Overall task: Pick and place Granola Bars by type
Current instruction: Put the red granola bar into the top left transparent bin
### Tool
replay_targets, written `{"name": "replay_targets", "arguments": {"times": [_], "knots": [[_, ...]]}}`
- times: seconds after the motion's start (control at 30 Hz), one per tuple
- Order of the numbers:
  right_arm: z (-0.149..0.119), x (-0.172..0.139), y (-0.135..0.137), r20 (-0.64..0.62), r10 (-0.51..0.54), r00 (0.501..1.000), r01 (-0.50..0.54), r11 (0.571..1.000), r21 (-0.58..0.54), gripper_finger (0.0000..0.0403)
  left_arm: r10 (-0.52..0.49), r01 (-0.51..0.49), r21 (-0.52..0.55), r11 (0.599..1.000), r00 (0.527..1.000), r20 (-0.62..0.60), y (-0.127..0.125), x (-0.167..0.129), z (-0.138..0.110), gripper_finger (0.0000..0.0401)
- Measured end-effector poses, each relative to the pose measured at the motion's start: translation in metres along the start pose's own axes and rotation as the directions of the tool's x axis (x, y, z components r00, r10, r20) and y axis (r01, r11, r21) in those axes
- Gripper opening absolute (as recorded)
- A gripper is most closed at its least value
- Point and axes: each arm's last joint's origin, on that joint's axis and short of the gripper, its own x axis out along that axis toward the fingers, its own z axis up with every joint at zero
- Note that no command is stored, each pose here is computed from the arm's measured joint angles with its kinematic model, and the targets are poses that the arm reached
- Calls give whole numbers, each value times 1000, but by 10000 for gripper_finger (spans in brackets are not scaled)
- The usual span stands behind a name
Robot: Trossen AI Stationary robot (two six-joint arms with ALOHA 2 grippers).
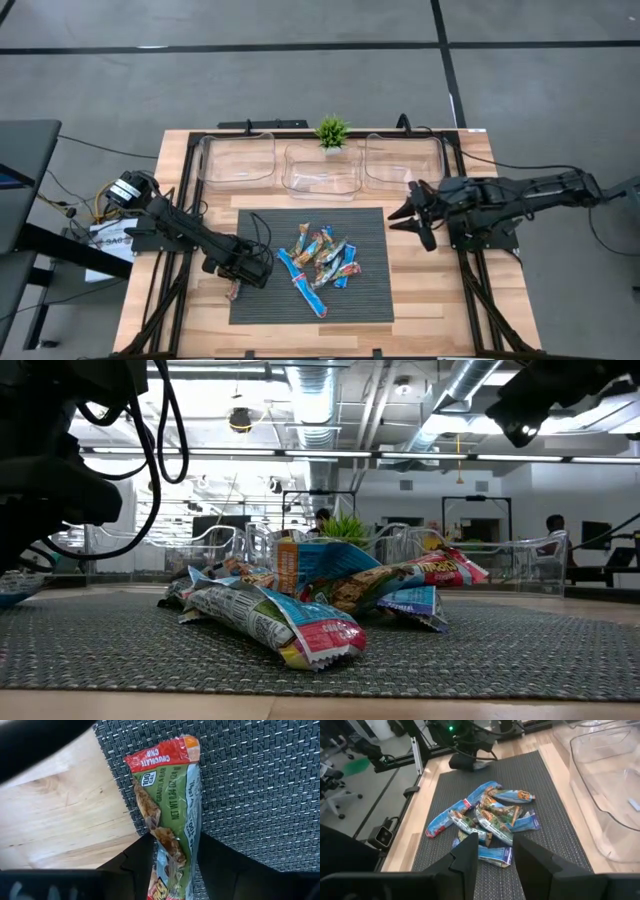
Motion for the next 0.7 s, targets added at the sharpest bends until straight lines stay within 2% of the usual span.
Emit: {"name": "replay_targets", "arguments": {"times": [0.23,0.43,0.6,0.7], "knots": [[0,-1,0,5,1,1000,-1,1000,0,113,1,-1,-10,1000,1000,3,-1,-1,0,72],[3,-1,1,28,4,1000,-4,1000,-1,113,-19,20,-16,1000,997,69,-10,-17,-1,27],[5,-1,-1,54,-5,999,5,1000,4,113,-39,44,-22,999,978,205,-24,-53,10,33],[6,-1,-4,57,-19,998,18,1000,11,113,-87,98,-14,995,926,367,-29,-90,24,42]]}}
